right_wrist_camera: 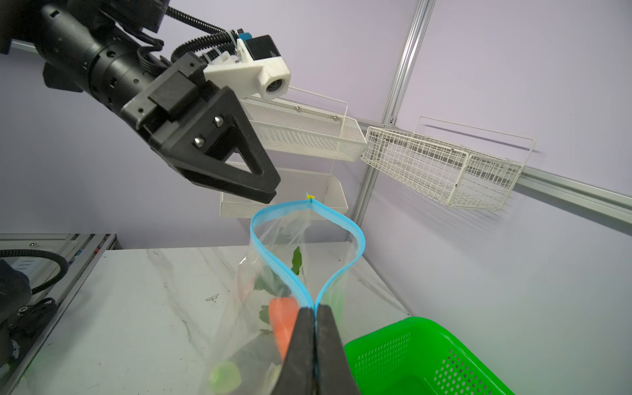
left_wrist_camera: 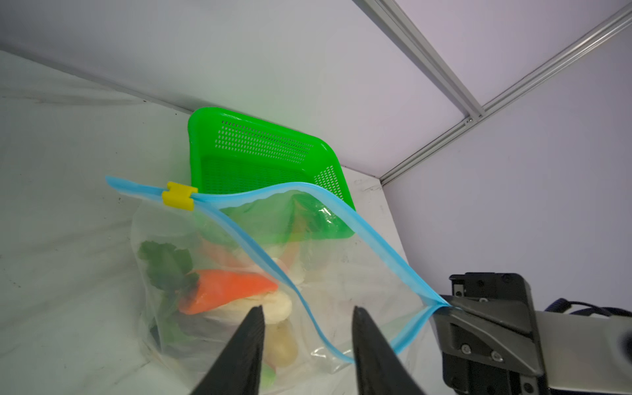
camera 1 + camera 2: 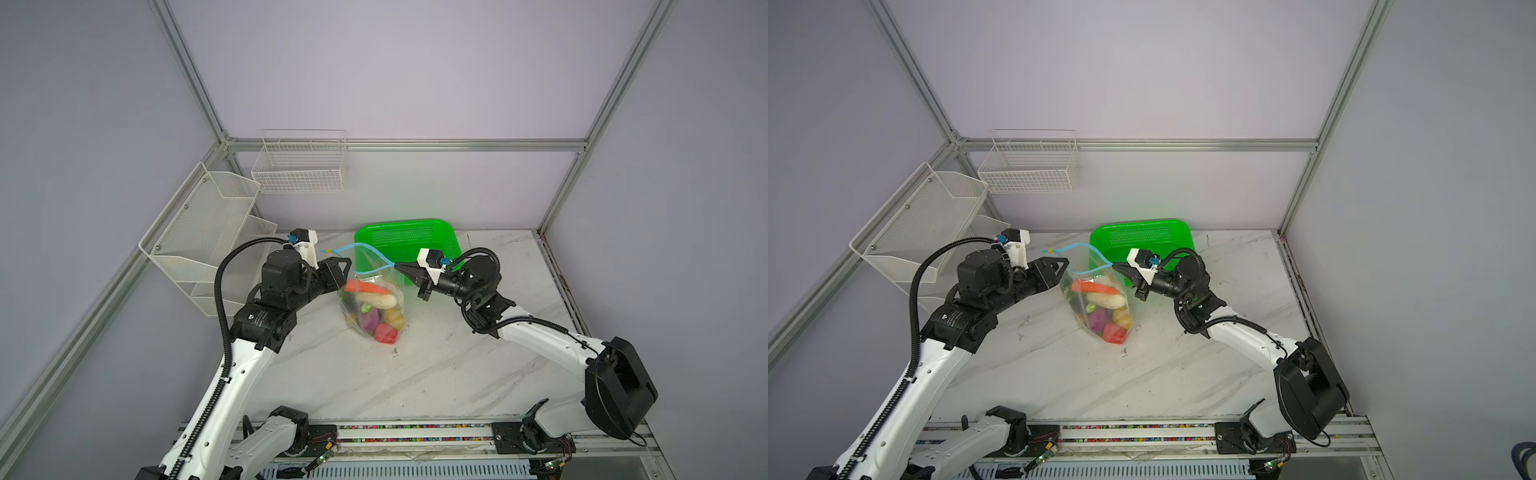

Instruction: Place the food in the zip-top bag and seal the zipper

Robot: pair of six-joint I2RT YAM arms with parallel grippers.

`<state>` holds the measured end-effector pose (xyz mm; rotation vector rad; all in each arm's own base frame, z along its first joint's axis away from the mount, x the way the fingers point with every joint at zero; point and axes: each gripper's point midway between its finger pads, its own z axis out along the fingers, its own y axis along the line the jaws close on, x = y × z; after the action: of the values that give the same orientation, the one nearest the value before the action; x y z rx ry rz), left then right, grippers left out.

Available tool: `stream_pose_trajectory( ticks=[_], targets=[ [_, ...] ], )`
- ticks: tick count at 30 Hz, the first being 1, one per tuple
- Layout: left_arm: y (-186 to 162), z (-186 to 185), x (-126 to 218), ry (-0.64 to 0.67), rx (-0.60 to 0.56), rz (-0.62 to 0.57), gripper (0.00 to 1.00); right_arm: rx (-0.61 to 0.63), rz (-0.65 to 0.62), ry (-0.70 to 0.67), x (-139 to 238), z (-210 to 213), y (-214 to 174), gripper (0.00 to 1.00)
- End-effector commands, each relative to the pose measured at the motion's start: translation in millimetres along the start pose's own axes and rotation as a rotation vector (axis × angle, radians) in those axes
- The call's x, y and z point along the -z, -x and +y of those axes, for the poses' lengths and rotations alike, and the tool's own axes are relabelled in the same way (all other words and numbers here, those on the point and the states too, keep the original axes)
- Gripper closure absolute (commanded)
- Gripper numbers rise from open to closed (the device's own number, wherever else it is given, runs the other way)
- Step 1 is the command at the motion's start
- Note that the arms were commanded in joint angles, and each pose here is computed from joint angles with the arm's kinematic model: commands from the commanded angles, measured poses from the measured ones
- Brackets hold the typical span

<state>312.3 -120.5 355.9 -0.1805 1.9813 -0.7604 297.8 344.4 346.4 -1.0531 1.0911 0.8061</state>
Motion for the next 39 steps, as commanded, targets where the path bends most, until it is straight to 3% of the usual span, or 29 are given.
stream_pose_trajectory(
  ticks=[1, 4, 13, 21, 30, 39],
  targets=[
    [4.1, -3.9, 4.6, -0.031, -0.103, -0.057, 0.31, 0.107, -0.015, 0.059, 10.5, -1.9, 19.6, 0.98],
    [12.6, -11.1, 9.3, -0.059, -0.207, -0.108, 0.22, 0.127, -0.004, 0.08, 17.7, -14.2, 19.8, 0.99],
    [31.7, -0.8, 38.4, -0.122, -0.44, -0.32, 0.23, 0.155, 0.088, 0.205, 39.2, -38.0, -10.2, 0.99],
    [-25.2, 13.7, 23.4, -0.282, -0.71, -0.38, 0.16, 0.161, 0.062, 0.29, 52.5, -51.1, -29.8, 1.0],
    [-3.9, 49.0, -19.9, -0.201, -0.784, -0.349, 0.12, 0.174, 0.045, 0.326, 58.7, -56.9, -40.6, 1.0],
    [15.8, 65.8, -42.7, -0.343, -0.732, -0.308, 0.14, 0.194, 0.037, 0.32, 65.9, -60.2, -34.5, 1.0]
  ],
)
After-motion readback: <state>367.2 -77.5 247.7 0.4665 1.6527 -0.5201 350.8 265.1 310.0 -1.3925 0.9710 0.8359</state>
